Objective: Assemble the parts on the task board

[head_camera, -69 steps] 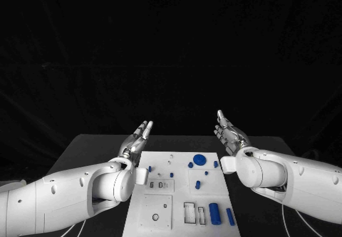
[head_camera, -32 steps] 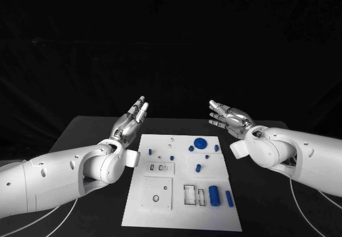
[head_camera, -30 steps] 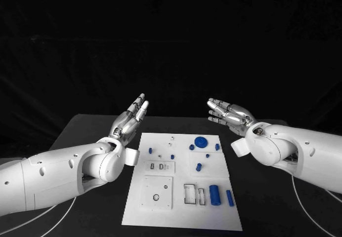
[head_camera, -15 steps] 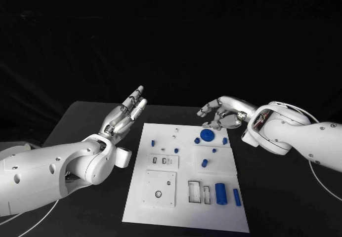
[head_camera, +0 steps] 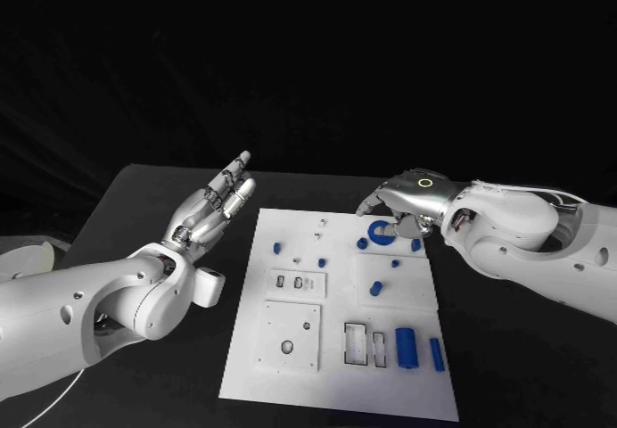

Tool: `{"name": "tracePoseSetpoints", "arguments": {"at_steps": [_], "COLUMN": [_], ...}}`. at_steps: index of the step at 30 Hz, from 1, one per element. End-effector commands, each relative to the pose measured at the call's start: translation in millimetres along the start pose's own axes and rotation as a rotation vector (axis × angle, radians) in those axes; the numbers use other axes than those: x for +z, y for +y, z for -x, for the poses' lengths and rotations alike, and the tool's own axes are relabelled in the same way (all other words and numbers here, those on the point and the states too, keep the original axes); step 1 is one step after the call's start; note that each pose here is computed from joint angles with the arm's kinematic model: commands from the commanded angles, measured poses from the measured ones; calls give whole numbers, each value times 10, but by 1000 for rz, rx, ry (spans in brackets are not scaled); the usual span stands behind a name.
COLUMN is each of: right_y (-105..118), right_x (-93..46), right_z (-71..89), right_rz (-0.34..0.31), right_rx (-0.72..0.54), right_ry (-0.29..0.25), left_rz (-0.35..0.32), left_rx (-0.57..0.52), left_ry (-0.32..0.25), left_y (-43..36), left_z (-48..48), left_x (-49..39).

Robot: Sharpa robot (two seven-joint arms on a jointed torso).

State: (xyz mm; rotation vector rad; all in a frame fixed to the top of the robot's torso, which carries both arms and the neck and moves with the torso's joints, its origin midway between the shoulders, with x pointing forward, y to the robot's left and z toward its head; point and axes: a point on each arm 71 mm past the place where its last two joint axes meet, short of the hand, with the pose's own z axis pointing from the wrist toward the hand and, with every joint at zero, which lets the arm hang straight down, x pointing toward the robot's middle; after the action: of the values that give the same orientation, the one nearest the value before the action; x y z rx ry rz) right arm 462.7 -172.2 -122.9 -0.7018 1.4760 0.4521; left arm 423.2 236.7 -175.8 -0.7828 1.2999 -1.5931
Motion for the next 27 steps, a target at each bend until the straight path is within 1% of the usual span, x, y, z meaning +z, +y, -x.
{"name": "tracePoseSetpoints", "arguments": {"at_steps": [1,7,15,20,27], "right_y": [-14,-25,-42,-56,-52], "right_x": [-1,-7,8,26,57], "right_z": [-3,-45,-139,-204,-275], "right_rz": [-26,-32,-31,-27,-14], "right_rx": [-135,-141,-107,-86,-60], "right_ry": [3,18,35,30,24], "left_rz": [-15,-10,-17,-17,-13], "left_rx": [-7,-15,-14,-18,-17], "left_ry": [39,50,50,56,56], "left_y": [-17,-8,-2,0,14], "left_z": [-43,-52,-50,-60,-42], "left_x": [11,16,28,33,40]}}
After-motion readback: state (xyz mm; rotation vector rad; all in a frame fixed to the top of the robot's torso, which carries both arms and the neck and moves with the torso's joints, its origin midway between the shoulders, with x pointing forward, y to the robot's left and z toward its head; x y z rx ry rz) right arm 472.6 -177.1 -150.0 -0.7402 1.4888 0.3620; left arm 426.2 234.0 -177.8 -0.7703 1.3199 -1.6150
